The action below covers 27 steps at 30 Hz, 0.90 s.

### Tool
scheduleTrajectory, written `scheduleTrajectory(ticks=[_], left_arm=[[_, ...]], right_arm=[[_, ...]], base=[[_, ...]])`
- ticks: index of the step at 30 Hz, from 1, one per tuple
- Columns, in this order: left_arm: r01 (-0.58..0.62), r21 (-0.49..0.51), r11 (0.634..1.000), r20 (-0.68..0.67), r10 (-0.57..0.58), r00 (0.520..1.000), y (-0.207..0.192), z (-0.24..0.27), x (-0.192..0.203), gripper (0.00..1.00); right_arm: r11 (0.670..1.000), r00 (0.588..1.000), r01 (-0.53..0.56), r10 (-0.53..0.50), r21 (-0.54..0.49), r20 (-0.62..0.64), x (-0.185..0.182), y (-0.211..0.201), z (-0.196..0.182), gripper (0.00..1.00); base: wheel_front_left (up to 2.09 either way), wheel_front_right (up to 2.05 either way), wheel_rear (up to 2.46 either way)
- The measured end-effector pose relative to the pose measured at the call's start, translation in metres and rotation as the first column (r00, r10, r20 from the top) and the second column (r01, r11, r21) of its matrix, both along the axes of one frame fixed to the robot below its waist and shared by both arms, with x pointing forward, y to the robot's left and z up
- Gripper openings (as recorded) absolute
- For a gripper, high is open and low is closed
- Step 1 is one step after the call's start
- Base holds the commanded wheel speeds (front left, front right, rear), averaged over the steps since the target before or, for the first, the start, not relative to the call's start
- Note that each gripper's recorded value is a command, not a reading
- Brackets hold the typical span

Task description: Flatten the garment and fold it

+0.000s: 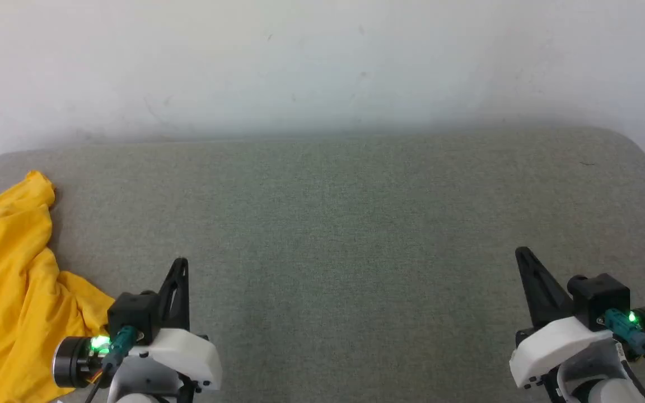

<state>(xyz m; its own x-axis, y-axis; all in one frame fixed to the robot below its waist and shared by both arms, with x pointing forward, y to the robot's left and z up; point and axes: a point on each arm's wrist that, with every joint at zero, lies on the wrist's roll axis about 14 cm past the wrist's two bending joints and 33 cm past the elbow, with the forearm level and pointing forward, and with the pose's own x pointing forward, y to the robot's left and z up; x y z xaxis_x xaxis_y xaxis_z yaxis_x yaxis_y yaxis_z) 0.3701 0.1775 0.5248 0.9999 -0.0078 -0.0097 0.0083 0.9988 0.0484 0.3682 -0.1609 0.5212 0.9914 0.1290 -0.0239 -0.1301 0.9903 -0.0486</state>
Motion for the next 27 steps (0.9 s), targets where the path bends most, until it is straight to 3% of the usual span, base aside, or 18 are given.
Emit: scheduleTrajectory(ticks=[10, 11, 27], left_arm=[[0.000, 0.000, 1.000, 0.000, 0.000, 1.000, 0.0000, 0.0000, 0.0000, 0.00], [0.001, 0.000, 1.000, 0.000, -0.001, 1.000, -0.0001, 0.0000, 0.0000, 1.00], [-0.001, -0.001, 1.000, 0.017, 0.001, 1.000, 0.0007, 0.0027, -0.0006, 1.00]], right_arm=[[1.000, 1.000, 0.000, 0.000, 0.000, 0.000, 0.0000, 0.0000, 0.0000, 0.00], [1.000, 1.000, 0.000, 0.000, 0.000, -0.001, -0.0001, -0.0001, -0.0003, 1.00], [1.000, 1.000, 0.011, -0.011, 0.015, 0.005, 0.0000, -0.0039, -0.0006, 1.00]], base=[[0.00, 0.00, 0.00], [0.00, 0.00, 0.00], [0.00, 0.00, 0.00]])
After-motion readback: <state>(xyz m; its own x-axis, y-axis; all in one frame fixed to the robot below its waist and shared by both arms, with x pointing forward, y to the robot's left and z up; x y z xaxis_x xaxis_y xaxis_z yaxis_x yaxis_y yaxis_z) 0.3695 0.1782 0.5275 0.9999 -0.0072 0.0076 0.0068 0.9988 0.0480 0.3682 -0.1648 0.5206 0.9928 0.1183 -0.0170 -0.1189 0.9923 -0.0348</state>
